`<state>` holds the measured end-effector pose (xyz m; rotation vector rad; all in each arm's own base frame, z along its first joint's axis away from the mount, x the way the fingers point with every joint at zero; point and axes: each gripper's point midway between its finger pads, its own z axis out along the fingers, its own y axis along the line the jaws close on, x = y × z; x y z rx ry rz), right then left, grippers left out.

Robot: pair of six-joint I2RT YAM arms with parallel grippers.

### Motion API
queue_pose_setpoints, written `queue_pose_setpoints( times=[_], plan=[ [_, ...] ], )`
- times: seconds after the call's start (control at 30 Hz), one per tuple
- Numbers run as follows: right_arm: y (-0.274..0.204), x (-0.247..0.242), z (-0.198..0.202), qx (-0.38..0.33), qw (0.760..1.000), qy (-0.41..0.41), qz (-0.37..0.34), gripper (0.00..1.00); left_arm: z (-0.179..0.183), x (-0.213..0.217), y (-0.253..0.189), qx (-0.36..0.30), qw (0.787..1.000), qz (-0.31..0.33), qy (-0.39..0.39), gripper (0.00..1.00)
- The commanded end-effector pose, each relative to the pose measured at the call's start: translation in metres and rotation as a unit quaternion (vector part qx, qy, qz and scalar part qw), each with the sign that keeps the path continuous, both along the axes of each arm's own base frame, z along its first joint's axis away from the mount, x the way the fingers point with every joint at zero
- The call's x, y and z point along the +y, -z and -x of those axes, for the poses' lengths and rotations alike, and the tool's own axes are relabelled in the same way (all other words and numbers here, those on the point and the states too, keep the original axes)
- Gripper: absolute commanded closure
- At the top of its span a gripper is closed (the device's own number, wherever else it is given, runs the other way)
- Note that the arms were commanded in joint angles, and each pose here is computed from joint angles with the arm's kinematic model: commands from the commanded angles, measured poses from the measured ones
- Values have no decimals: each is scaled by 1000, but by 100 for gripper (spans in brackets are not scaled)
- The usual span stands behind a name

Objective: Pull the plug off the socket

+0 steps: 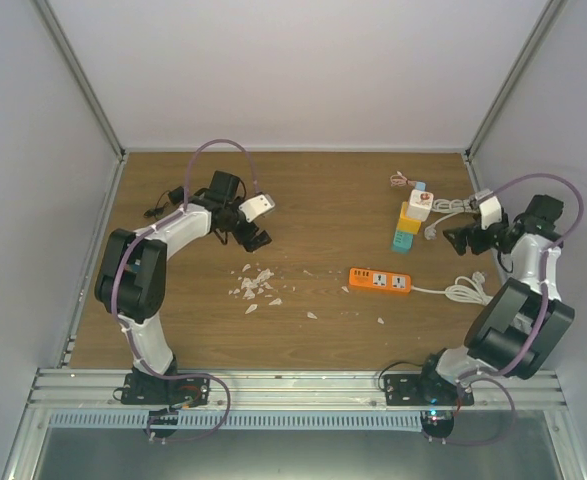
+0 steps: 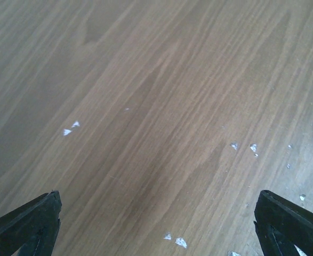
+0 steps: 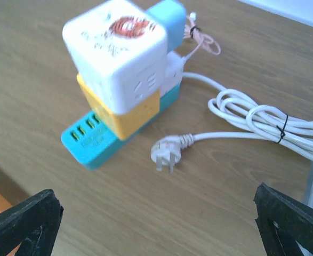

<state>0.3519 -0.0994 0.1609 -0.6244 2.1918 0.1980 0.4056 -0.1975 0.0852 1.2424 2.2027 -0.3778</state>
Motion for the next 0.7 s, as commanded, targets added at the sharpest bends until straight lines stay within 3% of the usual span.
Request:
queue_pose_setpoints(
  times=[0.0, 0.1, 0.33, 0.67],
  plan=[
    [-28, 6, -22, -4, 991, 110, -82, 0, -25, 3, -40, -67, 996, 44, -43, 1],
    [-35, 5, -36, -15, 978, 195, -77, 0, -28, 5, -45, -73, 995, 52, -50, 1],
    [-57, 33, -57, -35, 961, 266, -67, 0, -28, 8, -41, -68, 995, 52, -57, 1],
    [-20, 50, -84, 40, 942, 322, -83, 0, -29, 8, -51, -78, 992, 76, -68, 1]
  ],
)
